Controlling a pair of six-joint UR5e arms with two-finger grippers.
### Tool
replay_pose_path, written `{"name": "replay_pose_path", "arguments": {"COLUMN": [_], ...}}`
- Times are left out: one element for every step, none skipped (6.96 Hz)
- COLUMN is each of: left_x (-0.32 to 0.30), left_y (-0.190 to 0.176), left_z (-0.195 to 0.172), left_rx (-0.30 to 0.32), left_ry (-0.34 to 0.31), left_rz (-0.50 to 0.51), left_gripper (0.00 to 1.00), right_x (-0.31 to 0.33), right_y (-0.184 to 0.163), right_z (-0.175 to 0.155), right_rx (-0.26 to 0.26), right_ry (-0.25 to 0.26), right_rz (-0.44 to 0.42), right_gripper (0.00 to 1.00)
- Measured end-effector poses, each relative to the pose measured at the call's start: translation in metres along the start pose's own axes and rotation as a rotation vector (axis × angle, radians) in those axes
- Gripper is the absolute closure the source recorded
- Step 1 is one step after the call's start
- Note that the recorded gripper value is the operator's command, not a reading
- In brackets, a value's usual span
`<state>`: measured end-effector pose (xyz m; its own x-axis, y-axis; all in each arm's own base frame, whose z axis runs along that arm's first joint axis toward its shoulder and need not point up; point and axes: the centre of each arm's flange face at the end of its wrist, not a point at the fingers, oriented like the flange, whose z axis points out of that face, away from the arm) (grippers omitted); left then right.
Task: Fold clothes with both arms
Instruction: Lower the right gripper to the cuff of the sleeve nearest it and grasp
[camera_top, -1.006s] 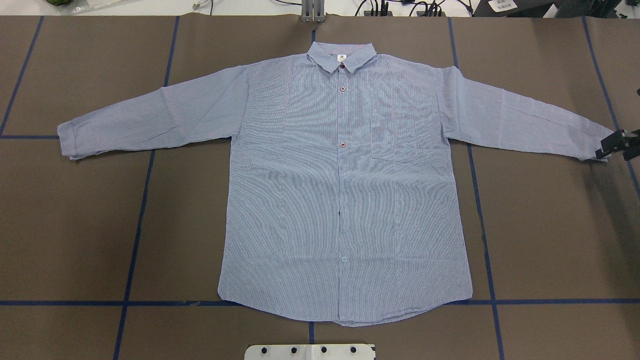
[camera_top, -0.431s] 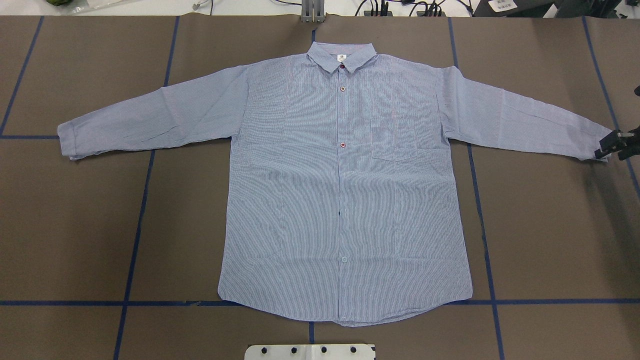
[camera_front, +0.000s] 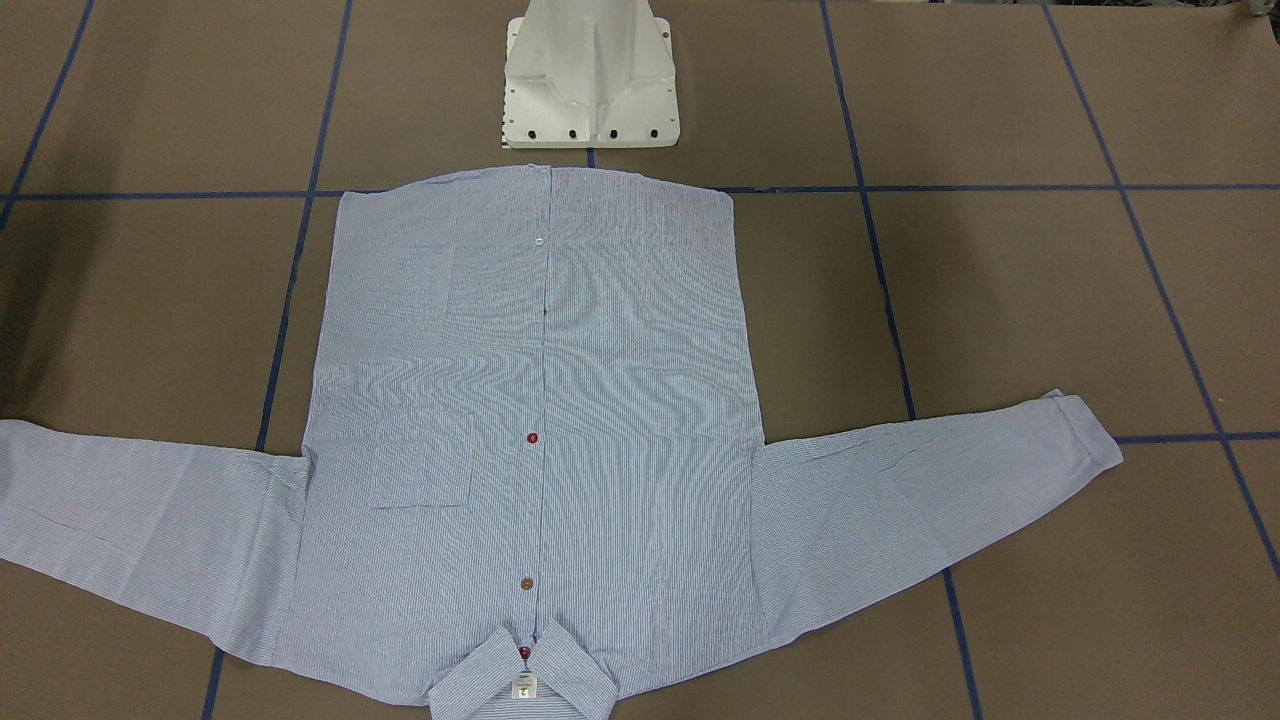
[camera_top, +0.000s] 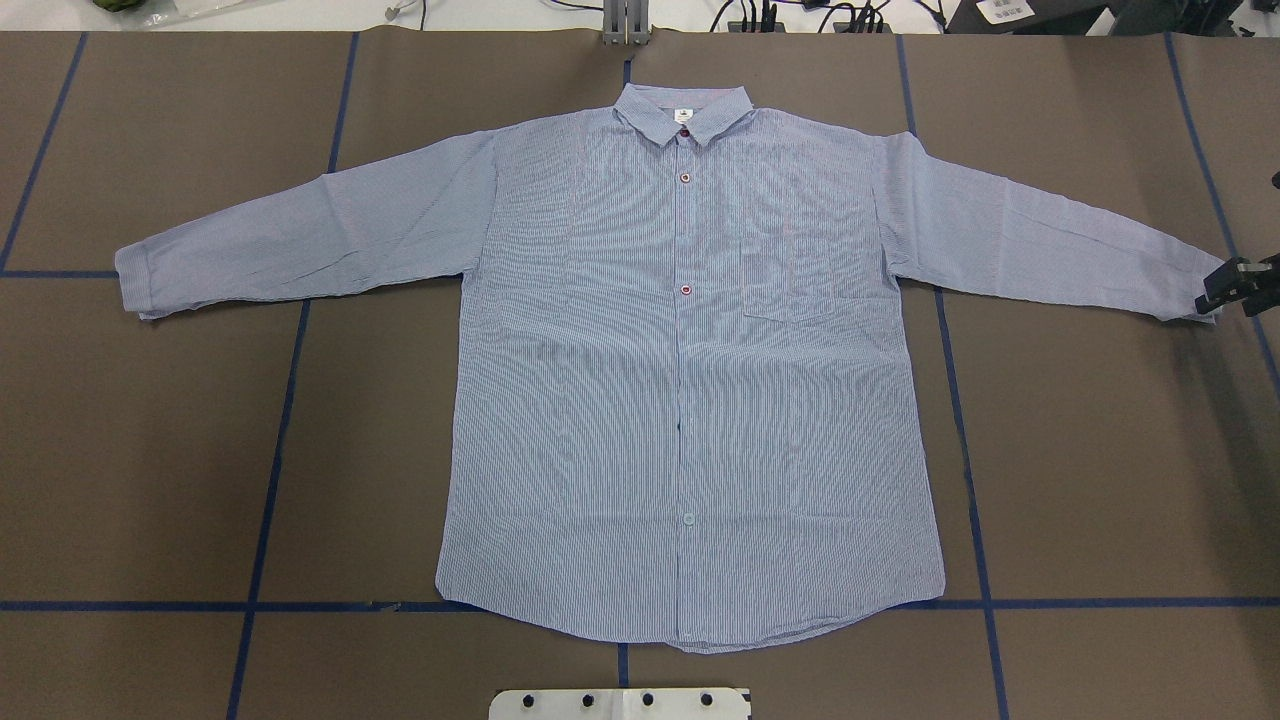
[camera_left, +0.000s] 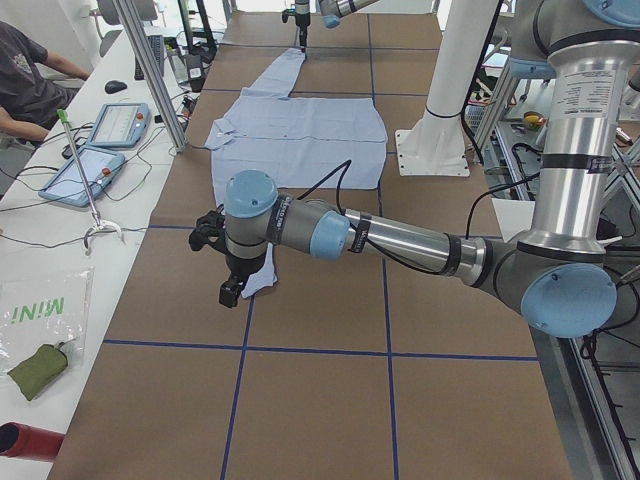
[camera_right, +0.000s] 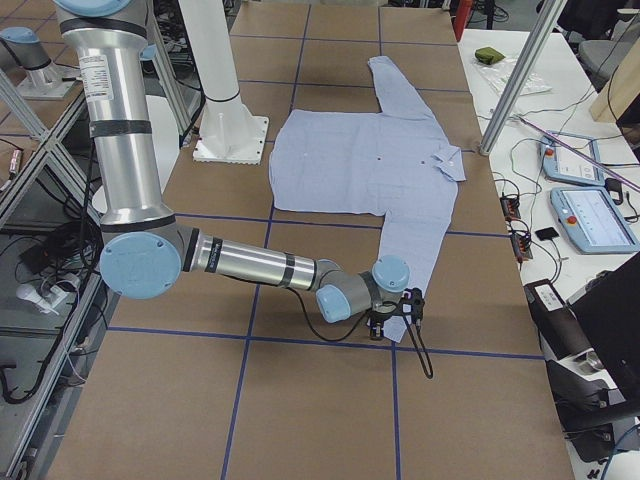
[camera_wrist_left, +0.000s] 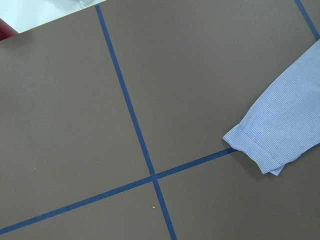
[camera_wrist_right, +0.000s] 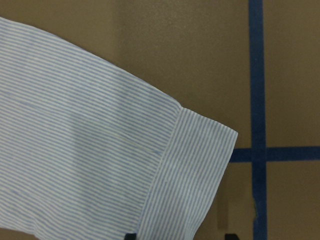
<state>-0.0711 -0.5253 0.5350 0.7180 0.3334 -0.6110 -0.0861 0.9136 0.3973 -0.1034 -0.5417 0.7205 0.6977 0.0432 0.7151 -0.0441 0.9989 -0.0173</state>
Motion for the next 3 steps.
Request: {"name": "replay_pose_path", "arguments": {"left_x": [0.0004,0.001,0.0015], "left_y": [-0.0007,-0.0019,-0.0032], "left_z": [-0.0005,-0.0013,-0.002], "left_rx": [0.001,0.003,0.005], "left_ry": [0.0,0.0,-0.001], "left_rz": [0.001,0.003,0.004], "left_gripper": [0.0,0.0,0.0], "right_x": [0.002,0.0032,0.0035], "right_y": [0.0001,-0.0004,-0.0014], "right_z": [0.0011,0.0023,0.0031], "right_rx": [0.001,0.0,-0.002], "right_ry": [0.007,0.01,0.012], "right_rz": [0.002,0.005,0.006], "right_gripper": [0.39,0.39,0.39]}}
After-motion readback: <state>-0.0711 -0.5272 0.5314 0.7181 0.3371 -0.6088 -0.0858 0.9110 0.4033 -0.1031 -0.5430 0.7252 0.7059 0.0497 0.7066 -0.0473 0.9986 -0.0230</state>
